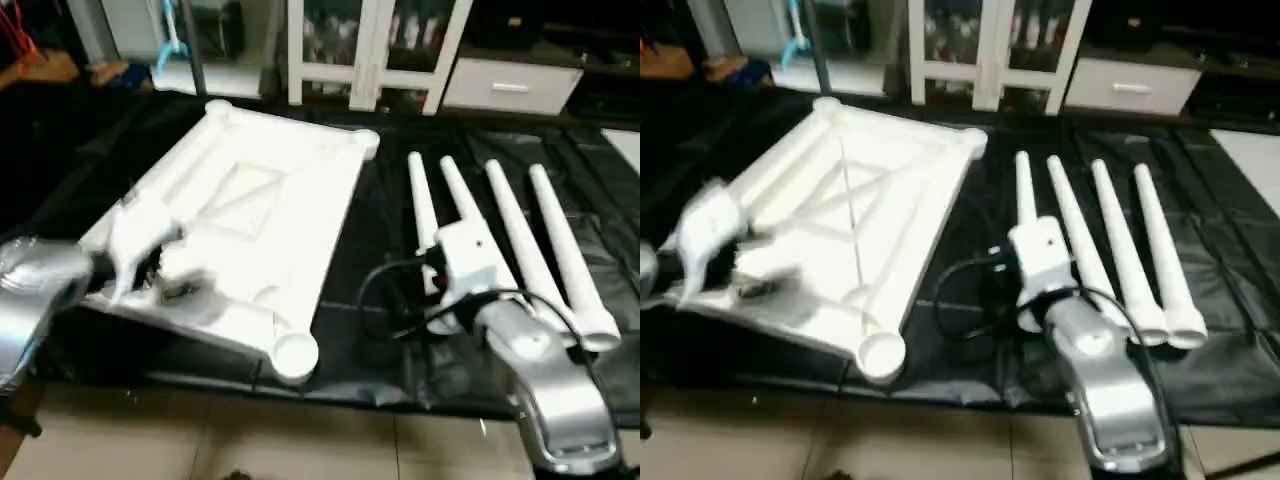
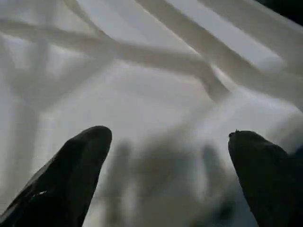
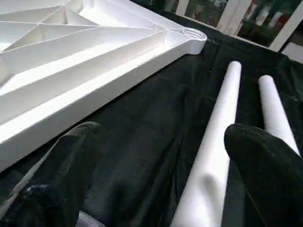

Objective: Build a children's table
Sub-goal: Move to table

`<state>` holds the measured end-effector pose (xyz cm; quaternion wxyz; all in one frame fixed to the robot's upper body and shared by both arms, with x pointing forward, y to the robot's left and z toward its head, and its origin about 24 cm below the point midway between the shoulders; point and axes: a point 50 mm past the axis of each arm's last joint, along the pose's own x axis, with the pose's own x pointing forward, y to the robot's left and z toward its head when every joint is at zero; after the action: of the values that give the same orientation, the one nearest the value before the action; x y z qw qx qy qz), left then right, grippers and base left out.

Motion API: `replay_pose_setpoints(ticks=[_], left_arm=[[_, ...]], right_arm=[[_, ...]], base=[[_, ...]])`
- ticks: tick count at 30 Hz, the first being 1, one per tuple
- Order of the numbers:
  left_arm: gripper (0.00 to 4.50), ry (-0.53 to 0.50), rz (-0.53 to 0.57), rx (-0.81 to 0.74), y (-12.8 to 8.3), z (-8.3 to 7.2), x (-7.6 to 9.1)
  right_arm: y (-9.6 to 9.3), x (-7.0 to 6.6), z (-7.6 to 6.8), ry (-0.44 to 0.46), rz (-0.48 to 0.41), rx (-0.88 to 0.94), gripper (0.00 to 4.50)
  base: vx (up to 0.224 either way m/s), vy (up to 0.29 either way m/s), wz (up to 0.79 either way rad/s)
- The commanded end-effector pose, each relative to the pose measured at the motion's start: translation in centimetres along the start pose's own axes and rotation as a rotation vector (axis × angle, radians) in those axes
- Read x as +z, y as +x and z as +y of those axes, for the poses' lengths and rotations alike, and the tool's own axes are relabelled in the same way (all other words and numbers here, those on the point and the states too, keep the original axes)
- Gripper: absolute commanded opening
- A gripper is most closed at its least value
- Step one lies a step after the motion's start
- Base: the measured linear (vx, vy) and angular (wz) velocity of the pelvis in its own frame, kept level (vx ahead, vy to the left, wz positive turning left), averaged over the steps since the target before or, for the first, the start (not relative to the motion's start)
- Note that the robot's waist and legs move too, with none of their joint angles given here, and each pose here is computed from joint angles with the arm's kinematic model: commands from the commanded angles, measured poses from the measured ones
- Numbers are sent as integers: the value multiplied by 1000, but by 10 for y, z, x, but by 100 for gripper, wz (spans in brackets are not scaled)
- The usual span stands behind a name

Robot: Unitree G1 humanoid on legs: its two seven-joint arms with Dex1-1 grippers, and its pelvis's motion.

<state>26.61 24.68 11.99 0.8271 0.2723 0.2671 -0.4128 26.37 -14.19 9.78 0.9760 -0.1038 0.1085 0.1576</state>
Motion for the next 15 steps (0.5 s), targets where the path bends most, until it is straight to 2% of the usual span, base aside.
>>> replay_pose_setpoints(ticks=[1, 6, 7, 10, 15], left_arm=[[444, 125, -1, -69, 1, -12, 5], [444, 175, -22, -124, 10, -22, 10], [444, 163, -29, -154, 14, -24, 13], [444, 184, -13, -172, 15, -25, 13], [399, 216, 26, -202, 18, -26, 5]], right_arm=[[-3, 1, -5, -8, 5, -4, 450], [-7, 3, 2, -26, -7, 90, 450], [-10, 3, 7, -57, -3, 153, 450], [-13, -1, 9, -88, 15, 189, 450], [-18, -4, 11, -113, 38, 239, 450]], base=[[0, 0, 0], [0, 0, 0], [0, 0, 0], [0, 0, 0], [0, 0, 0]])
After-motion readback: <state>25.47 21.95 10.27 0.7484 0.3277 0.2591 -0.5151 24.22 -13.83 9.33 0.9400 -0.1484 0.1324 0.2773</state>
